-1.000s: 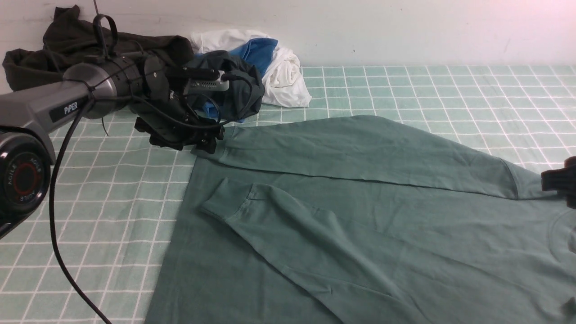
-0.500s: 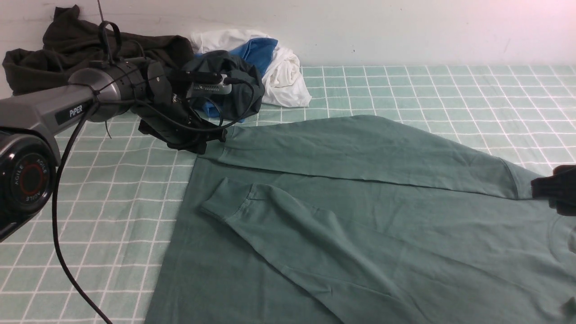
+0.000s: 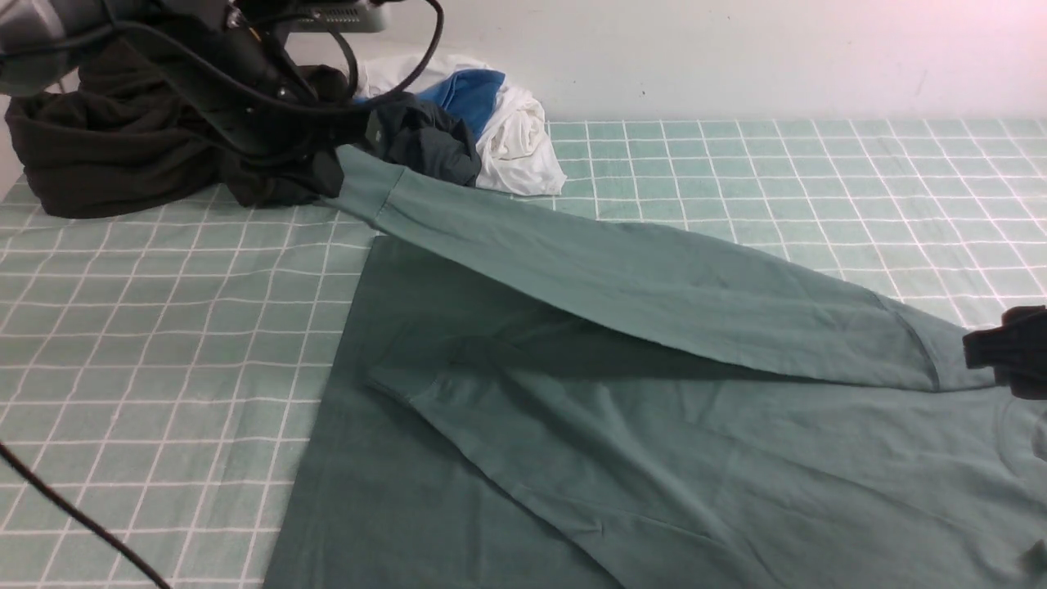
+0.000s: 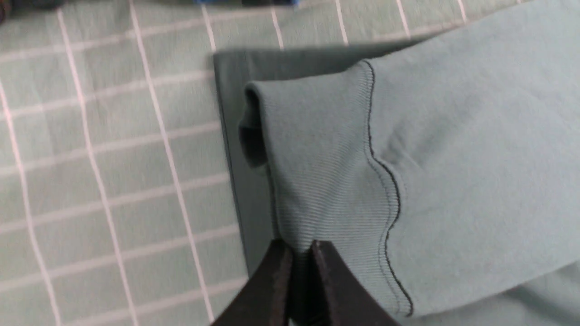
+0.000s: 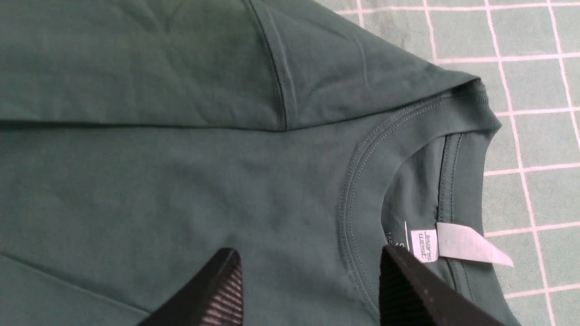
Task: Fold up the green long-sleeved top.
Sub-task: Use the left arm to drag and drop the cuff onto the cuff closest to the left arm
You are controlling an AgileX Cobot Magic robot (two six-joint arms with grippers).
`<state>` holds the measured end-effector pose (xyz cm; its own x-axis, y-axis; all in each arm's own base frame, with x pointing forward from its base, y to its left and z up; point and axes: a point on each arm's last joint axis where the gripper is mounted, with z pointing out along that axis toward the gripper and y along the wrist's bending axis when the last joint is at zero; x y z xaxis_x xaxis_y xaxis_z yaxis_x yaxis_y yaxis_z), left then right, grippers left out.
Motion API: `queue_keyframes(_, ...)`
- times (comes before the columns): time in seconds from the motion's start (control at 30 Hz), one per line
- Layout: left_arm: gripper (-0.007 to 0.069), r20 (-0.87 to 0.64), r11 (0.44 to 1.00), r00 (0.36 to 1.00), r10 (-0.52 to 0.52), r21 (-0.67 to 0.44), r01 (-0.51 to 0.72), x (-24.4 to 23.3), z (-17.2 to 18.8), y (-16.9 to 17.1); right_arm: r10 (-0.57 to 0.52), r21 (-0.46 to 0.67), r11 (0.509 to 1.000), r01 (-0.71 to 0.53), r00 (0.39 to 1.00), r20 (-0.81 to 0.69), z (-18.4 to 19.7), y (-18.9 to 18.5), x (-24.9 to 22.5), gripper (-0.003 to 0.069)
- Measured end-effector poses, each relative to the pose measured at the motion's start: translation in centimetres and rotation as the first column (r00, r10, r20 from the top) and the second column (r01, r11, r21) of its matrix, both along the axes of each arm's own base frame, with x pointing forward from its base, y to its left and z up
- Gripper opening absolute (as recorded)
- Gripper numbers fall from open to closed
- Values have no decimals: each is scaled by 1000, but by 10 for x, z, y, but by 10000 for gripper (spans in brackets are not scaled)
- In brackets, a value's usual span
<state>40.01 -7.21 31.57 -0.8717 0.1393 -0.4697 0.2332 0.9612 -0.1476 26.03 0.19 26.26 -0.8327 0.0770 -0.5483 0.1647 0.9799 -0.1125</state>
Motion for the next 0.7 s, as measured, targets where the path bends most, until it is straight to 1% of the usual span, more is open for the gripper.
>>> queue_keyframes(0.03,21,-21,1000,1000,-3,3,3,-4,-4,0,-1,2,1000,1,1000,1,1,0,0,388)
queue_keyframes(0.07,21,-47,1000,999,-7,5,8,-25,-5,0,-3,10,1000,3,1000,10,3,0,-2,388)
queue_keyframes(0.1,24,-89,1000,996,-16,8,16,-47,-15,-1,-5,16,1000,5,1000,28,8,0,-5,388)
queue_keyframes(0.13,27,-118,1000,993,-20,11,22,-59,-26,-2,-5,18,1000,4,999,41,12,0,-7,388)
queue_keyframes(0.2,38,-150,999,988,-32,10,34,-93,-45,-5,-3,32,999,1,997,77,22,1,-13,388)
queue_keyframes(0.3,57,-180,999,983,-37,15,40,-115,-66,-7,6,41,999,-10,994,105,31,1,-17,388)
queue_keyframes(0.33,88,-199,999,979,-39,21,44,-128,-79,-6,13,51,998,-19,992,123,36,2,-20,388)
queue_keyframes(0.4,159,-239,998,970,-47,32,57,-141,-93,-5,30,63,997,-38,991,131,41,4,-24,388)
queue_keyframes(0.5,312,-284,992,953,-102,45,120,-151,-98,-8,119,68,989,-127,986,113,45,19,-34,388)
queue_keyframes(0.53,358,-297,986,944,-141,48,162,-156,-96,-11,163,75,982,-172,981,108,48,26,-39,388)
queue_keyframes(0.6,421,-315,963,920,-233,55,263,-166,-89,-17,261,83,959,-270,960,100,54,40,-51,388)
queue_keyframes(0.63,427,-318,960,916,-244,55,274,-168,-88,-18,267,88,957,-275,959,100,55,42,-53,388)
queue_keyframes(0.67,453,-332,927,884,-330,63,370,-178,-81,-25,345,96,931,-352,935,87,61,52,-64,388)
queue_keyframes(0.7,462,-347,895,853,-391,72,440,-186,-78,-29,397,103,909,-403,915,77,64,59,-73,388)
